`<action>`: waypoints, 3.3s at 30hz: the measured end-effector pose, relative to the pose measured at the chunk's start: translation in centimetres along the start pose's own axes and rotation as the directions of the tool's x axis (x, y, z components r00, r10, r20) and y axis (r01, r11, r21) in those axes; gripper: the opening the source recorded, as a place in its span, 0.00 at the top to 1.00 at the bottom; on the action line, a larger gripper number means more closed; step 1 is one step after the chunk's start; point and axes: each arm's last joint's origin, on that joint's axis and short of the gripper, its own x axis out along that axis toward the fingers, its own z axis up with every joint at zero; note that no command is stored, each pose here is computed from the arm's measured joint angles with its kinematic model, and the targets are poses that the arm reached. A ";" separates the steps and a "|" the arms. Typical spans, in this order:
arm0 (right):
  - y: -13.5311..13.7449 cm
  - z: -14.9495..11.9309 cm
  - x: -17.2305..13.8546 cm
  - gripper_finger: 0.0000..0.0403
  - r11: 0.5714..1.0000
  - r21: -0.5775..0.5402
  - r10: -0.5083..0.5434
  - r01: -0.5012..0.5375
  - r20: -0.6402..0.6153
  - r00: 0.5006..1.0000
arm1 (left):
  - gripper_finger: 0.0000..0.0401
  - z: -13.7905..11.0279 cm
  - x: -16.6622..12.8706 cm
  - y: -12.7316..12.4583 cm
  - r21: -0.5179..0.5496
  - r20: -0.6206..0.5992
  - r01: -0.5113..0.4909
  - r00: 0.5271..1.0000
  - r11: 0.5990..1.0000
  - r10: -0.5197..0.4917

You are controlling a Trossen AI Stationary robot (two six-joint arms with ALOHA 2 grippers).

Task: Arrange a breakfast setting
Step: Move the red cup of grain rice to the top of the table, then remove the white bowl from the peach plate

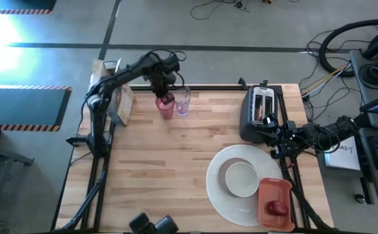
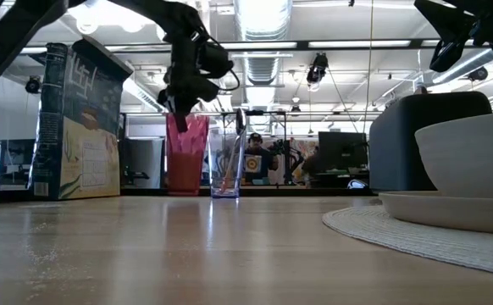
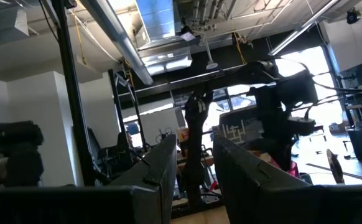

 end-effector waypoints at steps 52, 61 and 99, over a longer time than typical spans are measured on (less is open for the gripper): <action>0.0 0.0 0.0 0.76 1.000 0.000 0.000 0.000 0.000 1.000 | 0.74 -3.1 -2.7 2.2 -0.152 0.044 0.009 0.999 0.988 -0.002; 0.0 0.0 0.0 0.76 1.000 0.000 0.000 0.000 0.000 1.000 | 0.68 -5.1 -5.3 0.5 -0.135 0.093 0.040 0.995 0.990 -0.027; 0.0 0.0 0.0 0.76 1.000 0.000 0.000 0.000 0.000 1.000 | 0.68 -18.5 1.5 -21.8 0.368 0.519 0.181 0.774 0.912 -0.363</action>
